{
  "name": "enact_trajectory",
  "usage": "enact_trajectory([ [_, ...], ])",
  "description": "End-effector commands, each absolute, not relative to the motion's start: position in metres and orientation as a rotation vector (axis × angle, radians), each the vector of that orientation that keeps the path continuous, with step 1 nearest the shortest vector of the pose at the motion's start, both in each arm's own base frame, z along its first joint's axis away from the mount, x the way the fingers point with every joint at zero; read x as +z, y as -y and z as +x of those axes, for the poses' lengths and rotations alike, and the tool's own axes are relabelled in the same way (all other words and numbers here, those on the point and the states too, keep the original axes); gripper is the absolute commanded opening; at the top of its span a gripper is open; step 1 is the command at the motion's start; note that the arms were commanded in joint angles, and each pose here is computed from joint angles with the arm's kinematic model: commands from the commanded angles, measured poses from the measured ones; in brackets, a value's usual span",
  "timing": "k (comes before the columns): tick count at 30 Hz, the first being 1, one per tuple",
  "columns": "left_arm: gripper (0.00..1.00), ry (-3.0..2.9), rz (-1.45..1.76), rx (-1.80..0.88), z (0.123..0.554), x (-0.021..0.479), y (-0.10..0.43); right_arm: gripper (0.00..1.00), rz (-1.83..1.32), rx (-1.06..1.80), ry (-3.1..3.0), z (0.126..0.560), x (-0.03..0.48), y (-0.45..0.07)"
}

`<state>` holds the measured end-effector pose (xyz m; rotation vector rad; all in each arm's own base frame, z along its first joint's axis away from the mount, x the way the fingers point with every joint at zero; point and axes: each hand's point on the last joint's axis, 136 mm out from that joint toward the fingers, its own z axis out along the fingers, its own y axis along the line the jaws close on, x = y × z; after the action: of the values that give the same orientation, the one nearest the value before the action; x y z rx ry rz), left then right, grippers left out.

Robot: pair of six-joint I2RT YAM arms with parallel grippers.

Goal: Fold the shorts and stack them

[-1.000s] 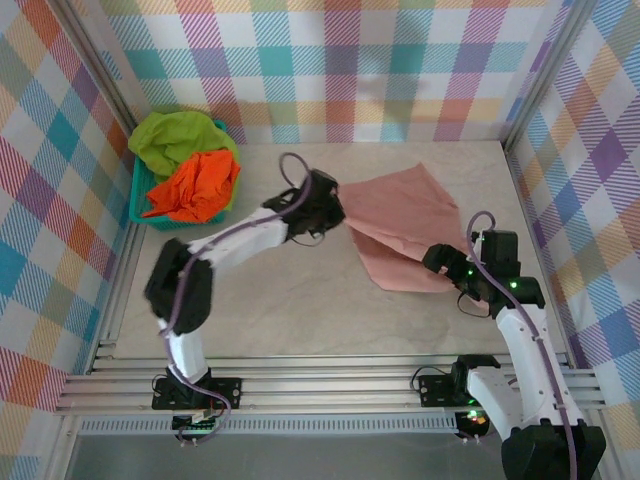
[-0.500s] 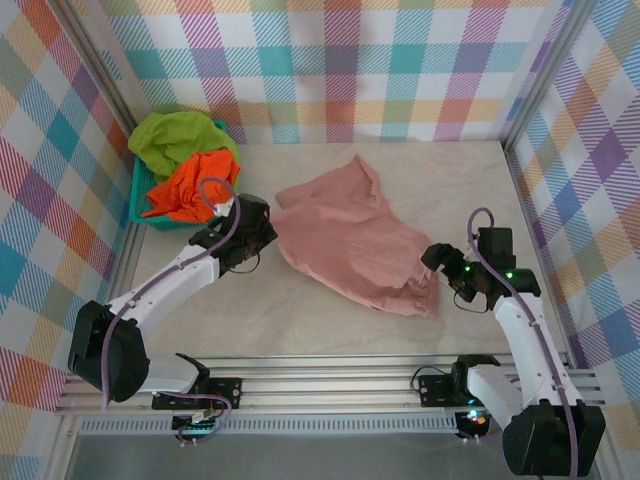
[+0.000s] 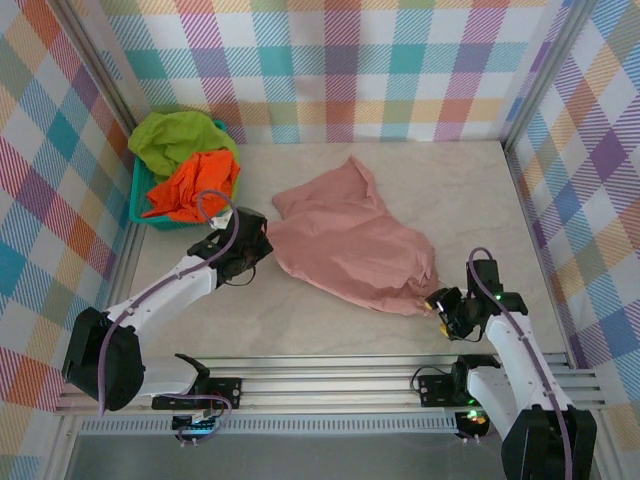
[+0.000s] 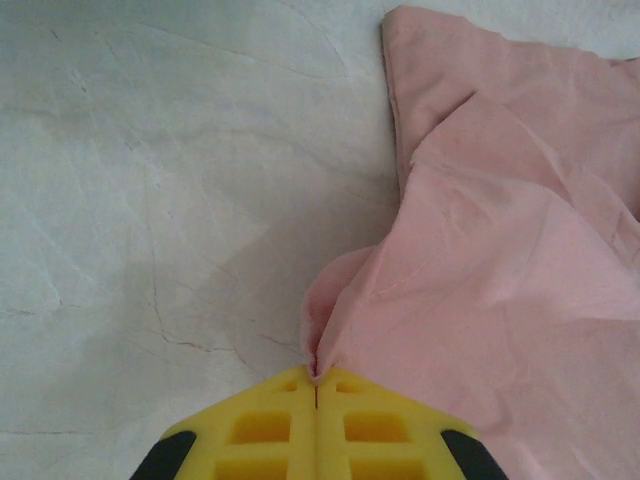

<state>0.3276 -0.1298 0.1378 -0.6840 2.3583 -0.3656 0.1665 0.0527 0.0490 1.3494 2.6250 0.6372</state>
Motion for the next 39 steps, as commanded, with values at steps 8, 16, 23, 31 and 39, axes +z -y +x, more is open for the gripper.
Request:
enact_trajectory([
  [8, 0.0, -2.329, -0.71, -0.394, 0.326, 0.139, 0.127, 0.58, 1.435, 0.736, -2.539, 0.192, 0.042, -0.059],
  [16, 0.0, -2.33, -0.712, -0.389, 0.325, 0.138, 0.125, 0.45, 1.496, 0.762, -2.54, 0.196, 0.032, -0.062],
  [23, 0.0, -2.327, -0.719, -0.404, 0.326, 0.138, 0.127, 0.19, 1.507, 0.681, -2.551, 0.193, 0.021, -0.055],
  [31, 0.0, -2.228, -0.666, -0.39, 0.337, 0.19, 0.119, 0.0, 1.22, 0.725, -2.446, 0.243, 0.094, -0.05],
  [39, 0.0, -2.006, -0.609, -0.451, 0.364, 0.326, 0.098, 0.0, 0.798, 0.814, -2.208, 0.304, 0.25, -0.054],
])
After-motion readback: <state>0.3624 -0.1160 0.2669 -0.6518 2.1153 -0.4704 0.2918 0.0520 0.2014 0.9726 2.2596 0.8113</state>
